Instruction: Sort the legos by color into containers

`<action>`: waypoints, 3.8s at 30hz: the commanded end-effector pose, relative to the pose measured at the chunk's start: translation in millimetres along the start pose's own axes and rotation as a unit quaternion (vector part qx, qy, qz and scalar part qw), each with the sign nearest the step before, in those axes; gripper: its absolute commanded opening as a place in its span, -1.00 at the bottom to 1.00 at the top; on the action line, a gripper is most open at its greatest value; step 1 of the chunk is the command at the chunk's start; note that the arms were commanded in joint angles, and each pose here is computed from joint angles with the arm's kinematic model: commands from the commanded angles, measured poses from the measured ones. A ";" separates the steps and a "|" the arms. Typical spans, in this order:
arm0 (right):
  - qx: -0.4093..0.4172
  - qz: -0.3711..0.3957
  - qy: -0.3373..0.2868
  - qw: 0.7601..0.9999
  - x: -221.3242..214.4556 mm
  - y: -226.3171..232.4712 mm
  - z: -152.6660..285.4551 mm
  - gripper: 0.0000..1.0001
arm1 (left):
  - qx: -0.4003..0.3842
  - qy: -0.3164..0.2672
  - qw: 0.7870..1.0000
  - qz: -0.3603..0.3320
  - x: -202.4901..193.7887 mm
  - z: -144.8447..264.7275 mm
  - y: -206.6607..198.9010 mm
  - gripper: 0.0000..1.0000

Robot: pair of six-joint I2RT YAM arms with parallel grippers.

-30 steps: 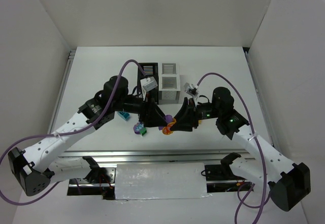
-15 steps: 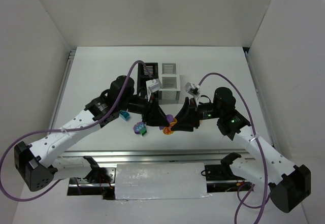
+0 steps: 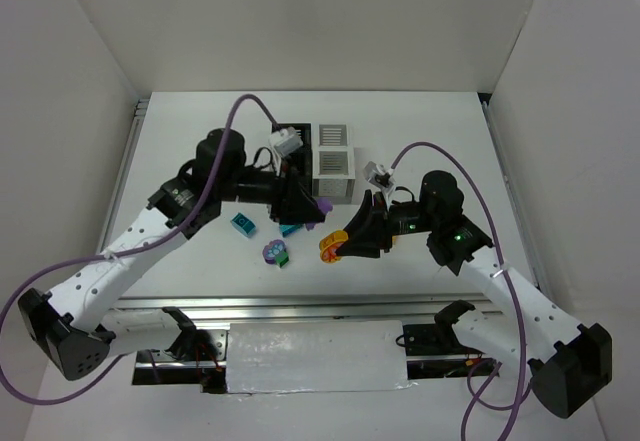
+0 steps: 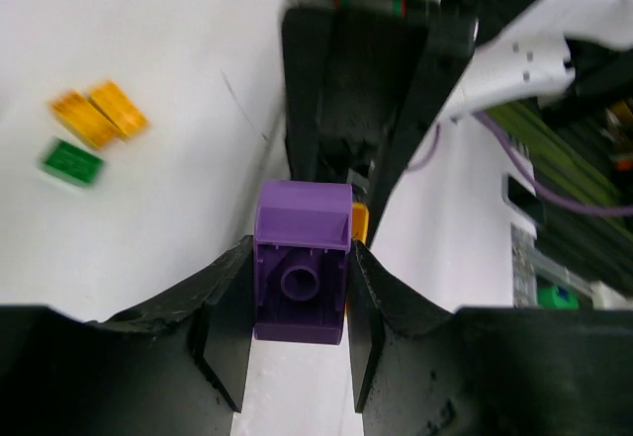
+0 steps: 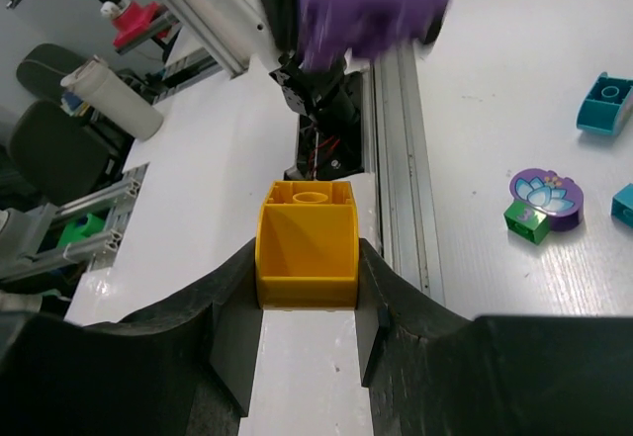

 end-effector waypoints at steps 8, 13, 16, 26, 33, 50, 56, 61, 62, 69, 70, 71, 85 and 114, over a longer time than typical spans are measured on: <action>-0.058 0.028 -0.042 0.997 8.4 -7.0 2.7 -1.00 | 0.183 -0.071 0.981 -0.003 61.7 24.9 55.6 -1.00; -0.149 0.011 -0.110 0.983 22.1 -13.5 10.8 -1.00 | 0.424 -0.137 0.895 0.036 82.8 31.8 139.0 -1.00; -0.189 0.018 -0.142 0.972 33.1 -6.6 19.9 -1.00 | 0.465 -0.204 0.861 -0.010 87.0 29.1 169.7 -1.00; -0.228 -0.041 -0.160 0.960 13.8 -3.7 31.1 -1.00 | 0.528 -0.230 0.815 -0.070 85.2 4.9 260.6 -1.00; -0.235 -0.047 -0.154 0.958 4.6 -1.4 35.1 -1.00 | 0.535 -0.230 0.809 -0.073 60.6 -4.3 310.3 -0.86; -0.238 -0.054 -0.139 0.960 -4.2 0.8 37.0 -1.00 | 0.533 -0.230 0.810 -0.080 28.3 -18.0 335.7 -0.15; -0.237 -0.055 -0.135 0.961 -5.2 0.4 36.6 -1.00 | 0.536 -0.236 0.807 -0.073 25.0 -14.8 337.0 0.26; -0.235 -0.057 -0.134 0.961 -5.8 -1.0 35.9 -1.00 | 0.533 -0.247 0.806 -0.072 27.6 -11.1 333.6 0.51; -0.235 -0.055 -0.136 0.961 -5.0 -1.0 36.1 -1.00 | 0.529 -0.250 0.808 -0.072 27.6 -10.8 331.7 0.50; -0.276 -0.080 -0.143 0.947 -5.6 -16.7 36.6 -1.00 | 0.523 -0.287 0.800 -0.062 64.4 13.9 290.9 0.78; -0.282 -0.084 -0.145 0.945 -2.9 -18.5 36.9 -1.00 | 0.518 -0.311 0.795 -0.059 87.2 25.1 273.3 0.87; -0.289 -0.088 -0.147 0.942 -1.0 -20.6 36.5 -1.00 | 0.524 -0.292 0.799 -0.043 86.8 28.8 266.8 0.99; -0.544 -0.134 -0.248 0.790 108.2 -133.3 36.3 -1.00 | 0.594 -0.163 0.757 0.215 29.7 98.4 159.4 0.99; -0.661 -0.115 -0.133 0.730 159.7 -295.6 -12.9 0.08 | 0.610 -0.036 0.784 0.109 -80.3 147.7 98.7 0.99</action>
Point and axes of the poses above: each gripper's point midway between its finger pads, its own z axis back along the fingers, its own y axis along the line the jaws close on, x = y × z, the point moved 6 cm from there along z, back along the fingers, and after that the axes turned 8 degrees about -z, right-handed, at the moved point
